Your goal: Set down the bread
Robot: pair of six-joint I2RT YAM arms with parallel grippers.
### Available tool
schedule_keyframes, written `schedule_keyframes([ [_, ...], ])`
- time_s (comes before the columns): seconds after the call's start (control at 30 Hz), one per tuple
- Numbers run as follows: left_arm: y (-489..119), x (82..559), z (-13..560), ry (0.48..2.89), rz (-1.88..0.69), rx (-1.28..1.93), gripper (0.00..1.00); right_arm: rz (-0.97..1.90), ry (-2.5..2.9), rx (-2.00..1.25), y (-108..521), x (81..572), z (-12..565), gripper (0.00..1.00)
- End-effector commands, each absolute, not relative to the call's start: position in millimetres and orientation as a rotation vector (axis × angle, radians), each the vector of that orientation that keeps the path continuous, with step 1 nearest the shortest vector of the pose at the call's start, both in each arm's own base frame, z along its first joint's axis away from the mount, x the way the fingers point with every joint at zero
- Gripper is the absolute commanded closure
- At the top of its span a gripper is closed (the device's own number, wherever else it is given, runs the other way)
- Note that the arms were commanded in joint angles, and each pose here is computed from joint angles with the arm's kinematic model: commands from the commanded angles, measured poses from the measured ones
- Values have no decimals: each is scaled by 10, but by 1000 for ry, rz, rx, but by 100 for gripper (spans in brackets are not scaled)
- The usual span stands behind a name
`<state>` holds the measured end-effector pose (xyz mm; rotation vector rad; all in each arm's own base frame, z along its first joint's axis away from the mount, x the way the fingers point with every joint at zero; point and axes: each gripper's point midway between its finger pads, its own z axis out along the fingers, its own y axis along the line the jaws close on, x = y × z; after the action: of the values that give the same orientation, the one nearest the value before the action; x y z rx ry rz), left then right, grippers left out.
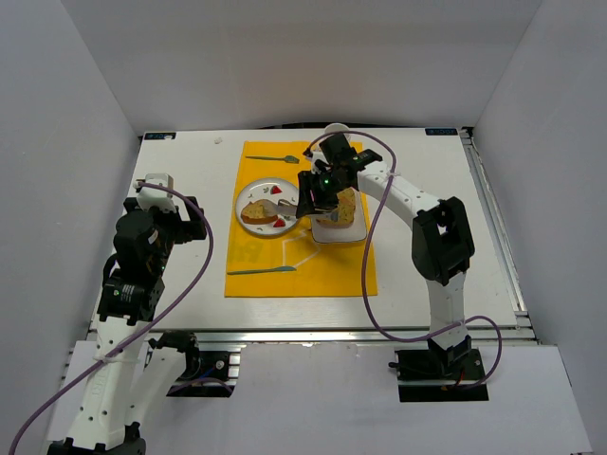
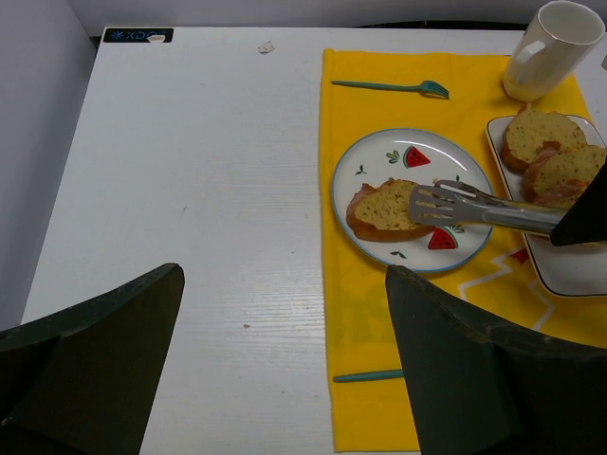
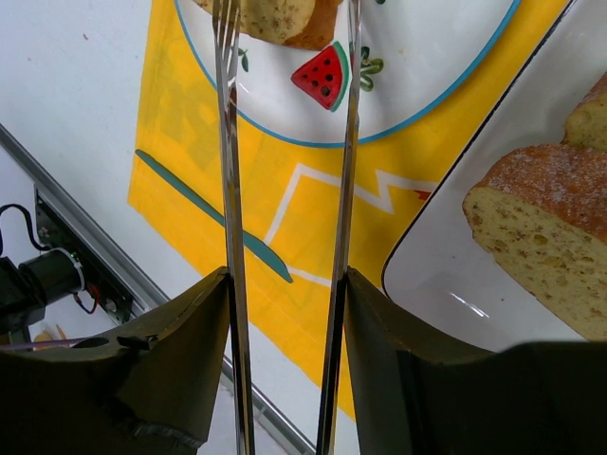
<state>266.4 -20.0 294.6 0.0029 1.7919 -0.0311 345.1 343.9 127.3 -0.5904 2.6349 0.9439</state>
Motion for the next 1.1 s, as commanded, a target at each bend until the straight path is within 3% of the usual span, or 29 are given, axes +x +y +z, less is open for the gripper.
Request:
schedule_keyframes([
  [0.0, -192, 2628, 3086, 1758, -37, -10, 2, 961, 2540, -609, 3500, 3528, 1534, 45],
  [0.47, -193, 2586, 3102, 1752, -43, -13, 2, 797, 2424, -550, 3271, 3638, 2076, 43],
  [0.7, -228, 2581, 3097, 1742, -68, -8, 2, 591, 2371, -444, 2751, 3604, 2339, 47],
  [1.07, -289, 2597, 3035, 1747, -97, 13, 2, 350, 2427, -334, 1765, 3155, 2205, 45],
])
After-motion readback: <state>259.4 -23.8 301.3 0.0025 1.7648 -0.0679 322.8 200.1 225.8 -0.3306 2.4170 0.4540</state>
